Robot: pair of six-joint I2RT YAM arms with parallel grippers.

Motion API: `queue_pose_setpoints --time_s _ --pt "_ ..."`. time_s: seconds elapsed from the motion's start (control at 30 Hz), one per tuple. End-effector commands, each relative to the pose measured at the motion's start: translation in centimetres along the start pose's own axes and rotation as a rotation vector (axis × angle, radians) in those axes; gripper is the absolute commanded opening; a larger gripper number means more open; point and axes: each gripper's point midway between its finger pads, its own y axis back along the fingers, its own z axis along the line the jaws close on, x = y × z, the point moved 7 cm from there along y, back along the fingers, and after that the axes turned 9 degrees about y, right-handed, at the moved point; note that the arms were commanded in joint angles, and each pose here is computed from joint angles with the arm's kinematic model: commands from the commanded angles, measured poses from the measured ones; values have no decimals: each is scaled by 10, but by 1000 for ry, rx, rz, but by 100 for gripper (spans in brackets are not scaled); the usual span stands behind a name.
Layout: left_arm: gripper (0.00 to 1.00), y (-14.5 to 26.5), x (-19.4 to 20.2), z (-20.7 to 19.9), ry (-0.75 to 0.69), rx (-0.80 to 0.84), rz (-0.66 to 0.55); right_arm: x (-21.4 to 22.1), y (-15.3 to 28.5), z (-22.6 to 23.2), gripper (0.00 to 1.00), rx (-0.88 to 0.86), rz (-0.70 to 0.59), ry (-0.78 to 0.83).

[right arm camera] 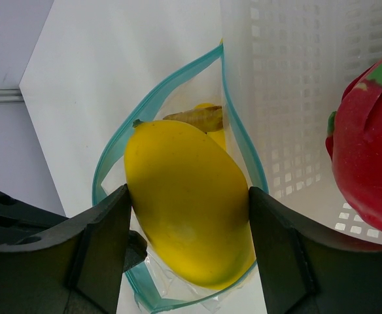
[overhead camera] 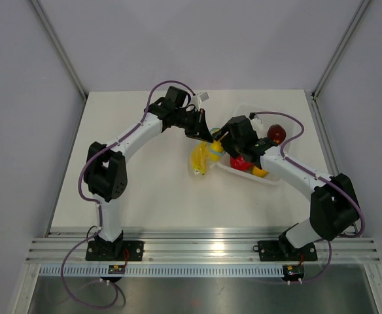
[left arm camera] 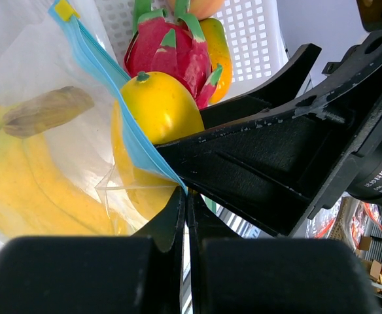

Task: Place the food in the zip-top bag and seal the zipper
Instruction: Place the fake fruit in the zipper food storage bag.

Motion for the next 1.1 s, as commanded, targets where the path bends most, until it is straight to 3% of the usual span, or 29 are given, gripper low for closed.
queue_pose_setpoints --time_s 0.0,0.17,0.53,1.07 --pt "0 12 -12 -34 -137 114 -61 -1 19 19 71 -77 31 50" --pt "0 13 -8 -32 -140 117 -52 -7 25 19 77 -73 -1 64" --pt "0 20 8 -30 -168 114 -20 -23 37 34 79 -134 -28 81" --pt "0 22 5 -35 -183 127 -20 -6 16 29 82 -118 79 104"
